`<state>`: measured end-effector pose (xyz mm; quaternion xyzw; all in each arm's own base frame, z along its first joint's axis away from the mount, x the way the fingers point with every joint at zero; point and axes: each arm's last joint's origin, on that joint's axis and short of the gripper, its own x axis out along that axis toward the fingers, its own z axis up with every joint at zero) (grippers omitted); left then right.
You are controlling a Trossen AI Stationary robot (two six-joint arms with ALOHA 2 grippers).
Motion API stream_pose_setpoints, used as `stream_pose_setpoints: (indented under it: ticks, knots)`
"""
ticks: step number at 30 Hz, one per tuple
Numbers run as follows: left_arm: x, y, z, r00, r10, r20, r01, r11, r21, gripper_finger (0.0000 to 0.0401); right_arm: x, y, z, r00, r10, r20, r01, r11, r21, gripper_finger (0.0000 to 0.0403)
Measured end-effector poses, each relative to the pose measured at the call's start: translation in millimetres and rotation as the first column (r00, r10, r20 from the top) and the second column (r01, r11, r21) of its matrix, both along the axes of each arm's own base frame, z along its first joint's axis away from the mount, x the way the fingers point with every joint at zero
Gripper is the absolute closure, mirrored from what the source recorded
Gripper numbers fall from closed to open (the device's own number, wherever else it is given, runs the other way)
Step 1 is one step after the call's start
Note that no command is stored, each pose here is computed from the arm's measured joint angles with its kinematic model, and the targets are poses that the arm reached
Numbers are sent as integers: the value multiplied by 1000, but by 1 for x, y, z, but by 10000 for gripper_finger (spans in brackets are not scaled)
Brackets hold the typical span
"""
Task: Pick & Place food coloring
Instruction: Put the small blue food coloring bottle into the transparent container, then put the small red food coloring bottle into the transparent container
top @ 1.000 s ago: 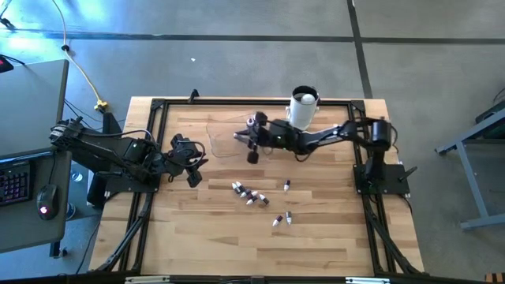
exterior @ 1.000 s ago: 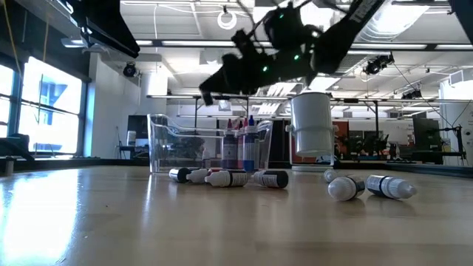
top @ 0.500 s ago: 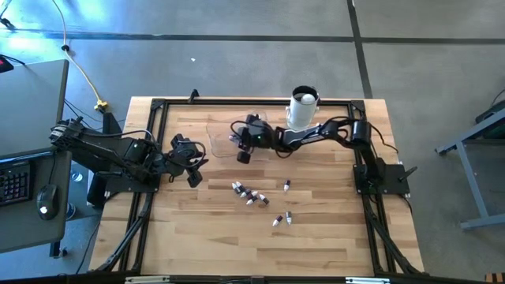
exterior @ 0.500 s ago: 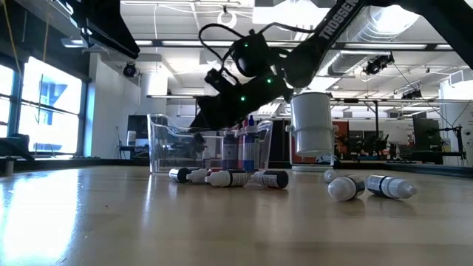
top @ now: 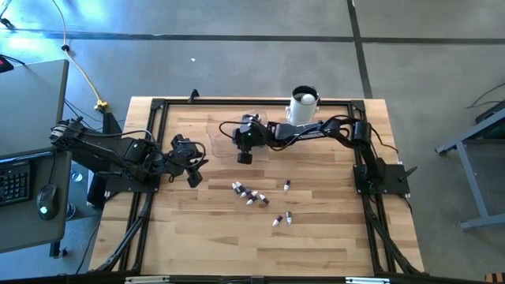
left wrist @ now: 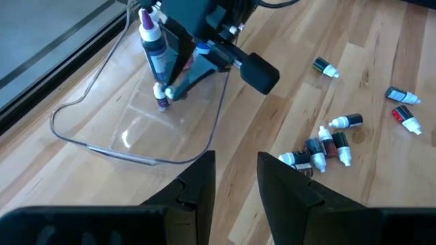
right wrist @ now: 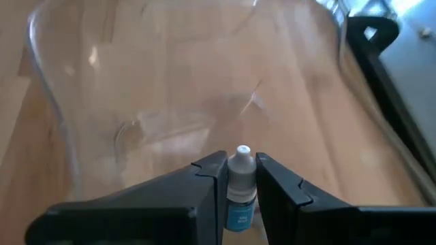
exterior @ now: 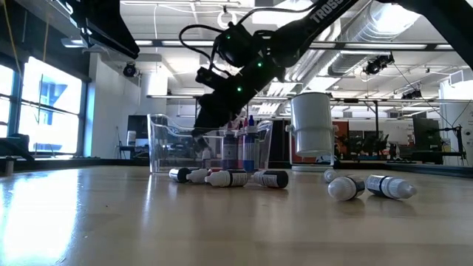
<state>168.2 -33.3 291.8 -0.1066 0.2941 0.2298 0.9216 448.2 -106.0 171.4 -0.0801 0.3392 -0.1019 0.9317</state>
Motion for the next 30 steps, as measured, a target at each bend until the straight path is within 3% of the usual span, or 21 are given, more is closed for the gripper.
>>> stream_pose_setpoints:
  ticks: [3,19,25,30]
  knots:
    - [0,0,0,1000,0,0,0,1000,0,295,-4,1,-4,998,-17,-53,19,999,40,337]
    - [0,0,0,1000,-4,-1,4,1000,-4,295,-5,-2,-5,995,-83,-50,82,996,-16,328]
    - [0,0,0,1000,-5,-2,5,1000,-5,295,-5,-1,-4,995,-79,-58,78,997,-19,304]
    - [0,0,0,1000,-5,-2,5,1000,-5,295,-4,8,0,995,-40,-86,33,996,-88,274]
